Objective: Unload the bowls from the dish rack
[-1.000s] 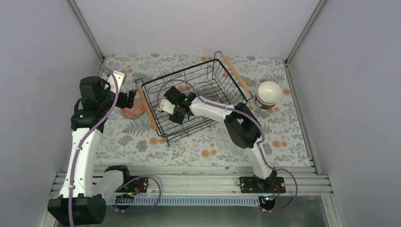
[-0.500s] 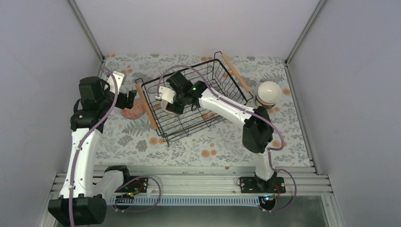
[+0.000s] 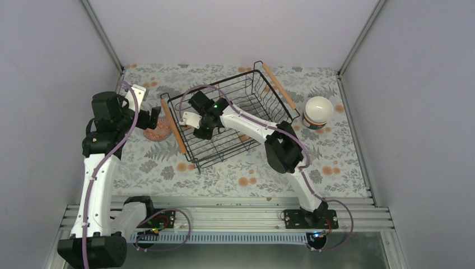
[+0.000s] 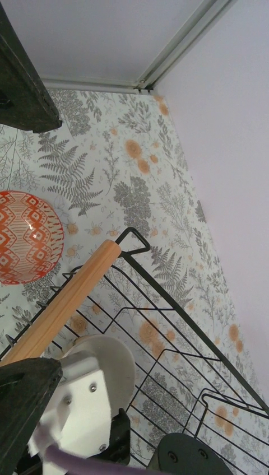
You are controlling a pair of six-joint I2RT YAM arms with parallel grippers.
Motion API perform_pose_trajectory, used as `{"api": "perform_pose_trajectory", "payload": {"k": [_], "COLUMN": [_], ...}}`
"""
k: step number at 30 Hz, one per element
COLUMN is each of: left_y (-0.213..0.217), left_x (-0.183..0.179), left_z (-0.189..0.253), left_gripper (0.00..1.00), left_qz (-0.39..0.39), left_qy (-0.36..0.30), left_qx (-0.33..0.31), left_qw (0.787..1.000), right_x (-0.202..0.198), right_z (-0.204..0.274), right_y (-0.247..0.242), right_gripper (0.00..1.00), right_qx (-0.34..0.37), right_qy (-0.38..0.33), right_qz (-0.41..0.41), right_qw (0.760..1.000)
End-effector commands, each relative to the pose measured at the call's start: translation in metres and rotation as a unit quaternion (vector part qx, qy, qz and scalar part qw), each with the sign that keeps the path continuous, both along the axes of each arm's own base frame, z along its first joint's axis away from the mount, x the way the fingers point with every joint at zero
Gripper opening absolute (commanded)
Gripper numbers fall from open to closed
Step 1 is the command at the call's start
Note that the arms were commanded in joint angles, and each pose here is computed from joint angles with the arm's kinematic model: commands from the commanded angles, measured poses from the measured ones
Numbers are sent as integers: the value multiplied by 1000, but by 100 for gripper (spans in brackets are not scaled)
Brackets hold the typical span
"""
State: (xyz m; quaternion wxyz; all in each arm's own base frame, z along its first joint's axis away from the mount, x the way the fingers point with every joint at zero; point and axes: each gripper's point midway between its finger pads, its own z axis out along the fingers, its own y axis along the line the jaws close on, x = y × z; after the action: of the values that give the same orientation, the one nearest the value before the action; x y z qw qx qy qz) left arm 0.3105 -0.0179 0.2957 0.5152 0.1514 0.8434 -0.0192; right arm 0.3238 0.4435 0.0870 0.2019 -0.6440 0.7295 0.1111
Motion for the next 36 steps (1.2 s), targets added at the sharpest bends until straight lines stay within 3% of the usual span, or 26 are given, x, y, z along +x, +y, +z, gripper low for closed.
{"api": "perform_pose_trajectory", "payload": {"k": [1,3,4,11,19,24,28,36], "left_y": [-1,-1,-1,-1,0,1,1,-2], "left_x": [-2,-2,-2,-2,-5,-5,-5,-3], "left_z": [4,5,6,8,12,14,16,18], "left_gripper": [100,100,100,100,100,100,100,100], "left_qz": [-4,-3,-4,-3,1,4,2,-6], "left_qy": [-8,-9,-10,-12,-18,-21,-22,-17], "left_qx": [-5,-4,-5,-5,-4,-3,-3,-8], "left_qw": [1000,1000,1000,1000,1000,1000,1000,1000], "right_x": [22,24,24,33,70,108,132,123], "right_z": [9,12,17,66,178,244,271,300], "right_y": [1,0,0,-8,-43,-114,-196,-352], "right_gripper": [25,7,4,4,4,4,4,4], "right_qx": [2,3,6,37,95,112,119,117], "right_qy": [-47,-53,-55,-92,-203,-258,-261,-276], "right_qz": [-30,-34,-37,-56,-120,-215,-303,-439], "right_qw": [998,998,998,993,967,935,909,847]}}
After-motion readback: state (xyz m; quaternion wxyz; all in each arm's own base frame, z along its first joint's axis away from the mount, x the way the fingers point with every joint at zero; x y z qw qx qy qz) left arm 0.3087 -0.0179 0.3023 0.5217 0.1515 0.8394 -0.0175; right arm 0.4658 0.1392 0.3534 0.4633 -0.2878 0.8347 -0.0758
